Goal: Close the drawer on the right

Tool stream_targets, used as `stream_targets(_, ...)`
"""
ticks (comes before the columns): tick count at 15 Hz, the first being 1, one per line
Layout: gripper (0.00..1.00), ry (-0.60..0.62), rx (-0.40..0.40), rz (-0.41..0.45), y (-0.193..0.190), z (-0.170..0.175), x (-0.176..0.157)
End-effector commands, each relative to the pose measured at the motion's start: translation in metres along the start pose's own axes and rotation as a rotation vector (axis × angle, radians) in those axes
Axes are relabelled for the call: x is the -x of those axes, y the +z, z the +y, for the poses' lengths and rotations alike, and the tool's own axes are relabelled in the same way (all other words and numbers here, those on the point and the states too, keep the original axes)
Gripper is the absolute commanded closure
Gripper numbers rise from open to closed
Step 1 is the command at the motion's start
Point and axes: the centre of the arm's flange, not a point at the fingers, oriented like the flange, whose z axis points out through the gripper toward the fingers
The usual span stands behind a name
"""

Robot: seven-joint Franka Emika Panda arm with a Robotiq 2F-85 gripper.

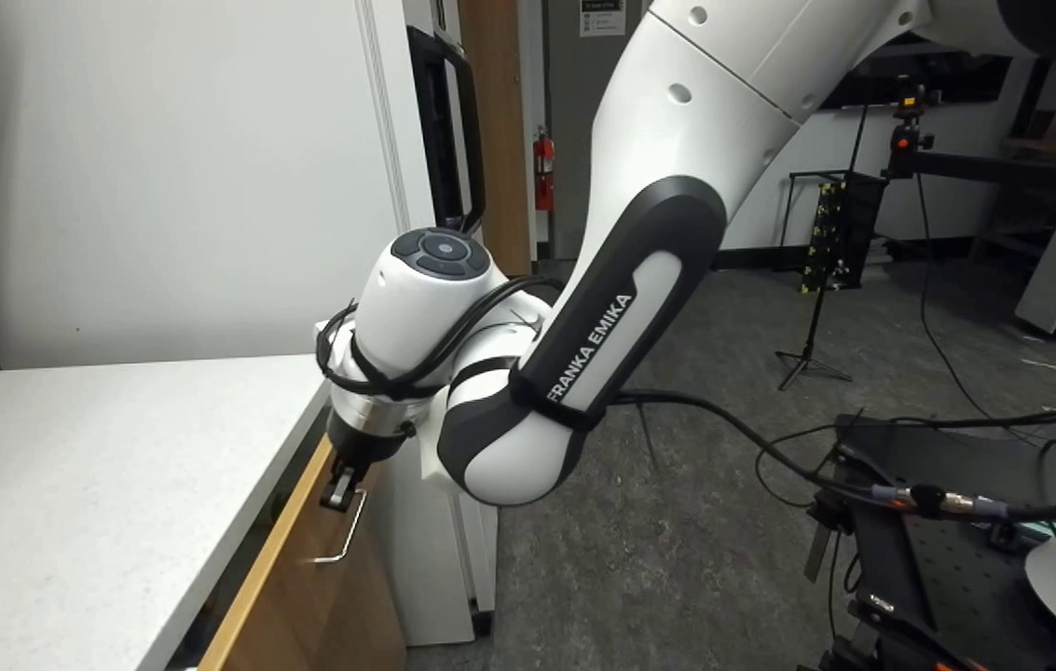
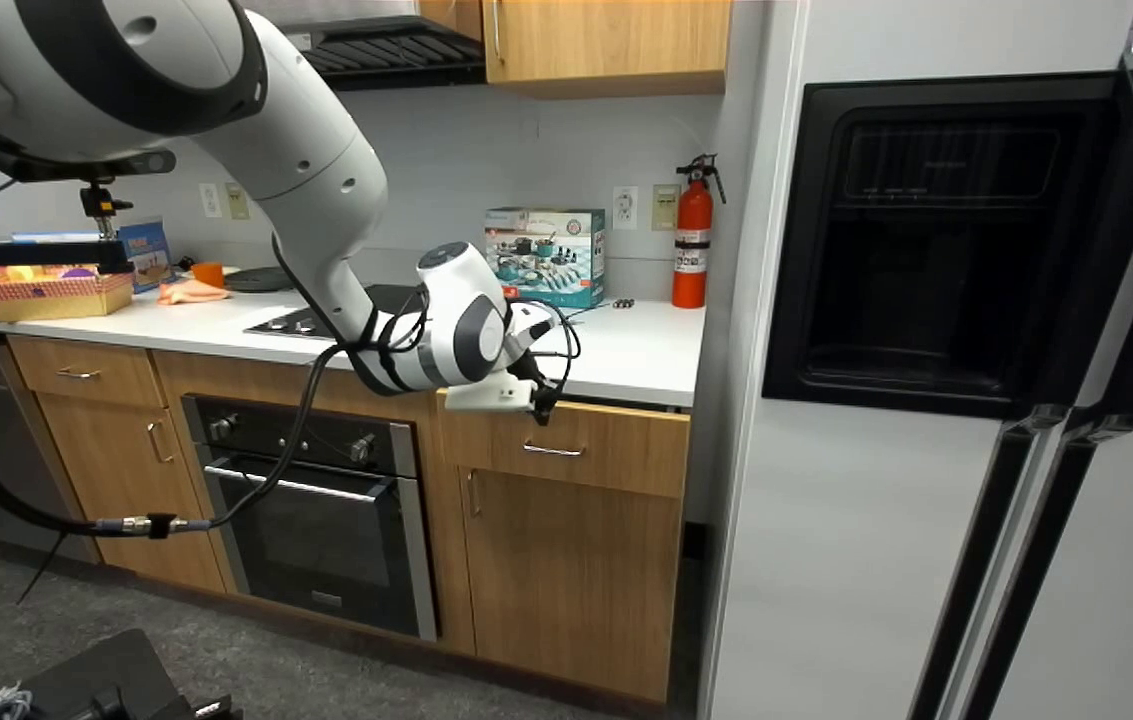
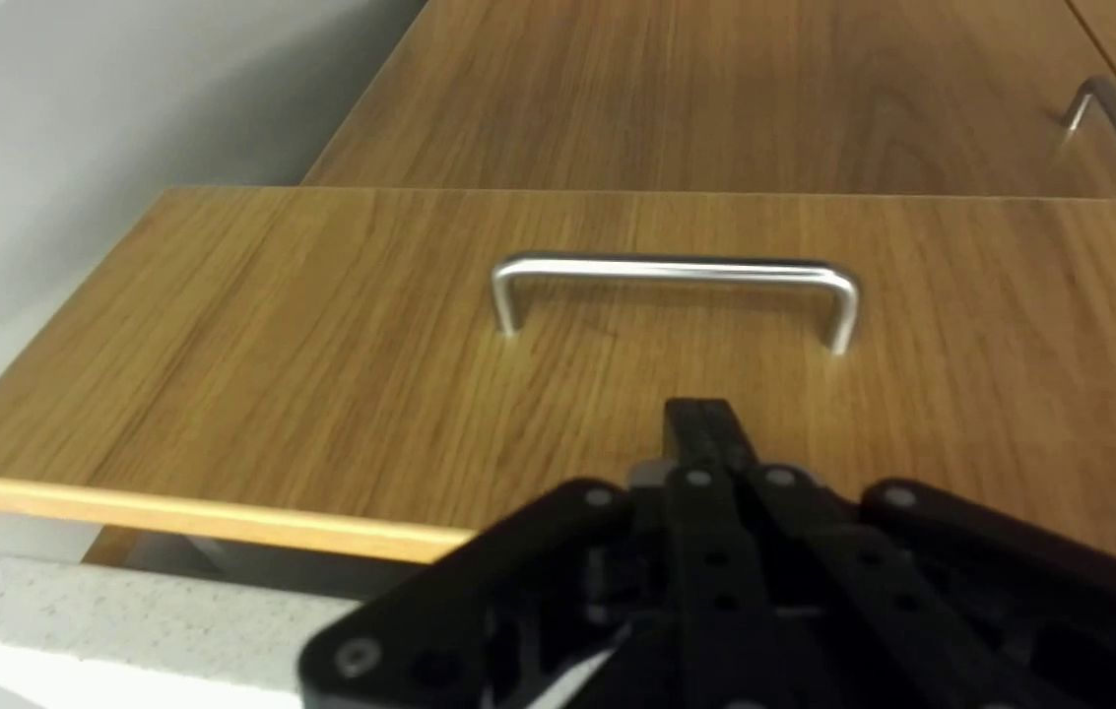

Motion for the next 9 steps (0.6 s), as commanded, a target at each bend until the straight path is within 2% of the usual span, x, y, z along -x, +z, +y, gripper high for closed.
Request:
stream_targets(1, 1.00, 0.020, -0.007, 0.008, -0.005, -0.001, 0.002)
stream_targets(4, 1.00, 0.019, 0.008, 0.023, -0.005, 0.001, 0.001)
stream_targets(5, 1.00, 0.010, 0.004, 0.025, 0.017, -0.009, -0.019)
stream_targets(9, 1.00, 0.003, 0.003, -0.003, 0.035, -0.014, -0.034)
